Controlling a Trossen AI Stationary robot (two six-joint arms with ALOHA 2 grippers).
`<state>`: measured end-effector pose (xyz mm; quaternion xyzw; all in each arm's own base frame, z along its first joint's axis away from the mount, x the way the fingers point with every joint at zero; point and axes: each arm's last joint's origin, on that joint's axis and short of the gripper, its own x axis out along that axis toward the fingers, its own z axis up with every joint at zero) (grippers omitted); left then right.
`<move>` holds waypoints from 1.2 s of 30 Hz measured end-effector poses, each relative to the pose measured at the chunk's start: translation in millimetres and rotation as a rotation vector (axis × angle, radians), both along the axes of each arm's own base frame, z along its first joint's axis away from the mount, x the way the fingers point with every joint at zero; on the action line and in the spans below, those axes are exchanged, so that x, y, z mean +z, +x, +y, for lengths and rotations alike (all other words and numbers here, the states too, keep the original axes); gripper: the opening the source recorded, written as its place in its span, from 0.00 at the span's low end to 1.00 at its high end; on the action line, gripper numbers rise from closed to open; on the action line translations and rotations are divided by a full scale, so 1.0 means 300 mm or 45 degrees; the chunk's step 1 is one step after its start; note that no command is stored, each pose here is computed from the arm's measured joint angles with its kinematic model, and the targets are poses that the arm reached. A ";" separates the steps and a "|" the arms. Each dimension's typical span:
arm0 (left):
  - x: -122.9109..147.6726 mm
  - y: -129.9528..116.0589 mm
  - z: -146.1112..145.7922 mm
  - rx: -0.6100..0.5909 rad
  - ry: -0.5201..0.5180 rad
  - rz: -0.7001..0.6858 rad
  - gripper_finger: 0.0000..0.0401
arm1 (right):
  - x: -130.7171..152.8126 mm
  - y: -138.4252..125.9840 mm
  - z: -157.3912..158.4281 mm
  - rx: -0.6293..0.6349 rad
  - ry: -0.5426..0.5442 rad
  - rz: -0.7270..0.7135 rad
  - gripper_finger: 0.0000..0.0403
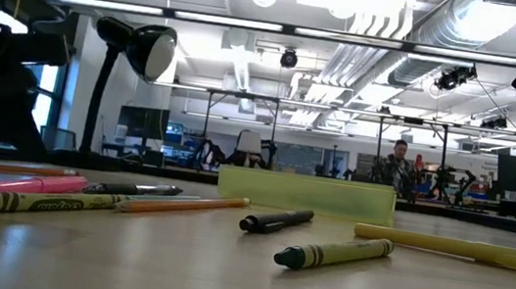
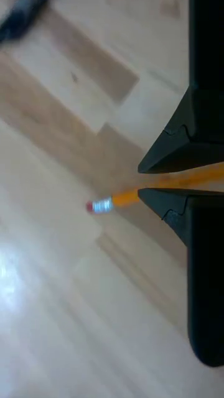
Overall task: Pick & place school supplies into a supply box
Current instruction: Put the left orange pencil into the yellow supply box
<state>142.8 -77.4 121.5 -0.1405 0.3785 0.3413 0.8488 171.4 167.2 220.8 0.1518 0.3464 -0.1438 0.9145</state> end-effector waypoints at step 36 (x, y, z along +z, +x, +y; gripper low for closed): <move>-0.093 0.022 -0.012 0.192 0.043 -0.039 0.20 | 0.000 0.000 0.000 0.012 -0.014 0.003 0.18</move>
